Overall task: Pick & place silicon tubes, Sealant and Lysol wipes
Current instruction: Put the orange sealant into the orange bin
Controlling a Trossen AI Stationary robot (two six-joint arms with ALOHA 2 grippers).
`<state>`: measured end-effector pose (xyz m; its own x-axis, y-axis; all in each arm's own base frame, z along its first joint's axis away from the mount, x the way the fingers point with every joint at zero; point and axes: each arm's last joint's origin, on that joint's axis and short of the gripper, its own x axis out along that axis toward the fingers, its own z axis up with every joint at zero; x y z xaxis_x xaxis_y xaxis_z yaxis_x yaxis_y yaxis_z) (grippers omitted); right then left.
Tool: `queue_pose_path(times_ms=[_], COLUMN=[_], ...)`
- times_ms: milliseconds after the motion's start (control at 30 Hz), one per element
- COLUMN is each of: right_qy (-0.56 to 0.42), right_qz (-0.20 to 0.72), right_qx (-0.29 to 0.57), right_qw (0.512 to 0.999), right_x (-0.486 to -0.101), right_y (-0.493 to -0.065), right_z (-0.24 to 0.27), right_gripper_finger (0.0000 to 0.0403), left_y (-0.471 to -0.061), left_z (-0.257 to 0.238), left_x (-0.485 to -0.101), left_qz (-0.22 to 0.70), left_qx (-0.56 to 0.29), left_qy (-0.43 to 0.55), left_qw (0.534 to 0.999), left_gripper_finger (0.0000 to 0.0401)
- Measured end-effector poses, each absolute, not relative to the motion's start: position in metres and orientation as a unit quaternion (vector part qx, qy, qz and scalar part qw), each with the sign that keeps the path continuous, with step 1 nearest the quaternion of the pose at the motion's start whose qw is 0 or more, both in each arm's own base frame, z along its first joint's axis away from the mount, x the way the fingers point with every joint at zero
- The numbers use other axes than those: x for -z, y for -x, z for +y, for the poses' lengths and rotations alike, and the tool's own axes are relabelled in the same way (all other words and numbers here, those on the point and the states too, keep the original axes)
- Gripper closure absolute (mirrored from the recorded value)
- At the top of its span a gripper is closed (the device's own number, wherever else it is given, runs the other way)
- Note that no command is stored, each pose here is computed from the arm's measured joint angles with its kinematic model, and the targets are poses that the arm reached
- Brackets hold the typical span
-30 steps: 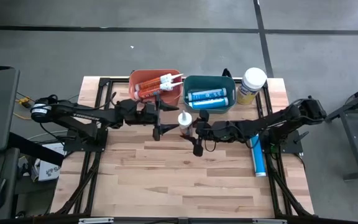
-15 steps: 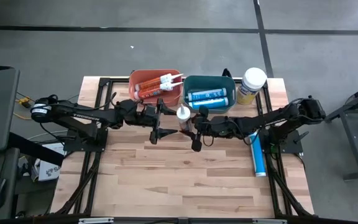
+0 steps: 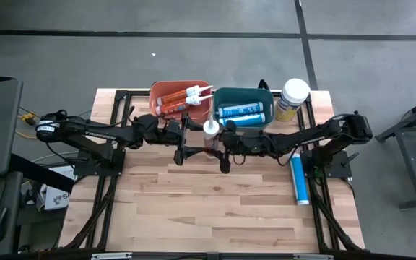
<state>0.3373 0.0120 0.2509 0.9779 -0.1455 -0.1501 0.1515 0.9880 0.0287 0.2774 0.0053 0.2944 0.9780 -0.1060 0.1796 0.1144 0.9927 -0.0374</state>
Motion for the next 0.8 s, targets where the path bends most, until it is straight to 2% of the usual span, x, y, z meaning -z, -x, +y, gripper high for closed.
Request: queue_pose_path(times_ms=[467, 800], right_qy=[-0.021, -0.005], right_qz=[0.045, 0.091], right_qx=[0.059, 0.053], right_qw=[0.997, 0.994], right_x=[-0.267, -0.26], right_y=[-0.347, -0.378], right_z=[0.009, 0.011], right_gripper_finger=[0.0205, 0.0205], left_y=[-0.292, -0.299], left_z=[0.006, 0.005], left_x=[-0.281, -0.288], left_qz=[-0.09, -0.091], left_qx=[0.056, 0.064], left_qy=[0.038, 0.038], left_qw=[0.994, 0.993], left_gripper_finger=[0.0057, 0.0057])
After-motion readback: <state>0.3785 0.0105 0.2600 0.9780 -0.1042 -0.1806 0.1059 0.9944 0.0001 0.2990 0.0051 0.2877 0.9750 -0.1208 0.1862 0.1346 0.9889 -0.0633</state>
